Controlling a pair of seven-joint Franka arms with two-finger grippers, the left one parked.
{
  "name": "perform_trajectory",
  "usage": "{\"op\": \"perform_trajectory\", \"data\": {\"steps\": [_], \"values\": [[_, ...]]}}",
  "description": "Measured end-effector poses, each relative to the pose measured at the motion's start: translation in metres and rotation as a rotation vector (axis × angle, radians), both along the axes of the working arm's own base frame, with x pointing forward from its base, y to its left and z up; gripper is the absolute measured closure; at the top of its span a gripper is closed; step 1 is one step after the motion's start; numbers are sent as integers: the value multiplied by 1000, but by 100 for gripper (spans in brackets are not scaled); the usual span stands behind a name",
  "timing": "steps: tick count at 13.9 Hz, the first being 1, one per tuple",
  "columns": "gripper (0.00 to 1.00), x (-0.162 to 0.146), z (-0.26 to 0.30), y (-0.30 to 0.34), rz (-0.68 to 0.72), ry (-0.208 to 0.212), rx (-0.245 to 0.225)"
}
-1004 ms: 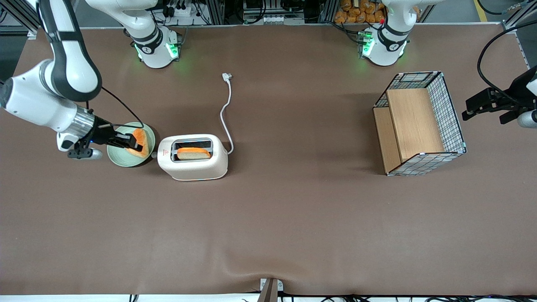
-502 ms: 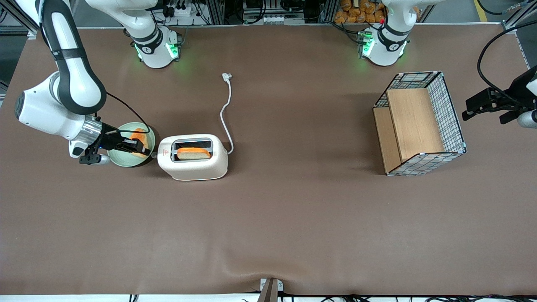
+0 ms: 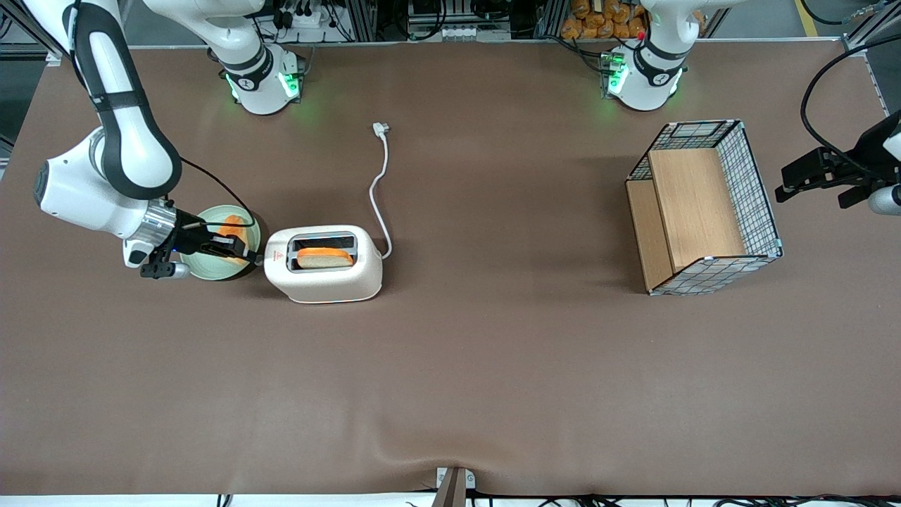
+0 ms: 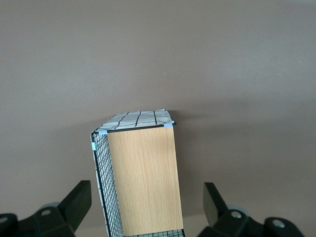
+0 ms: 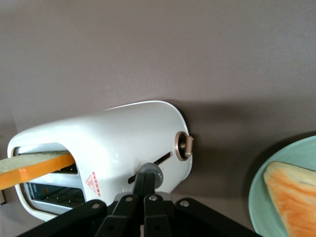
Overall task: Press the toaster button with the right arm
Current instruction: 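Lower the right gripper onto the toaster lever and press it down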
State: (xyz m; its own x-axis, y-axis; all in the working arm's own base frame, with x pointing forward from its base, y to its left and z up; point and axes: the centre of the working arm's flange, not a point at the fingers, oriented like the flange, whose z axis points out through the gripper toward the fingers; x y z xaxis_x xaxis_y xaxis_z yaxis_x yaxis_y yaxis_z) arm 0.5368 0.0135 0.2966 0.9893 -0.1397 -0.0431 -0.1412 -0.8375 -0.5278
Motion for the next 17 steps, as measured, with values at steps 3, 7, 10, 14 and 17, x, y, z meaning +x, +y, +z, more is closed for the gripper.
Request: {"op": "perform_trajectory", "data": {"steps": [3, 7, 10, 14, 17], "values": [[99, 0, -6, 4, -4, 0, 22], [99, 0, -11, 5, -2, 7, 24], [99, 0, -15, 5, -1, 12, 23], [99, 0, -24, 1, -5, -2, 57], [99, -1, -30, -1, -7, -1, 67]]}}
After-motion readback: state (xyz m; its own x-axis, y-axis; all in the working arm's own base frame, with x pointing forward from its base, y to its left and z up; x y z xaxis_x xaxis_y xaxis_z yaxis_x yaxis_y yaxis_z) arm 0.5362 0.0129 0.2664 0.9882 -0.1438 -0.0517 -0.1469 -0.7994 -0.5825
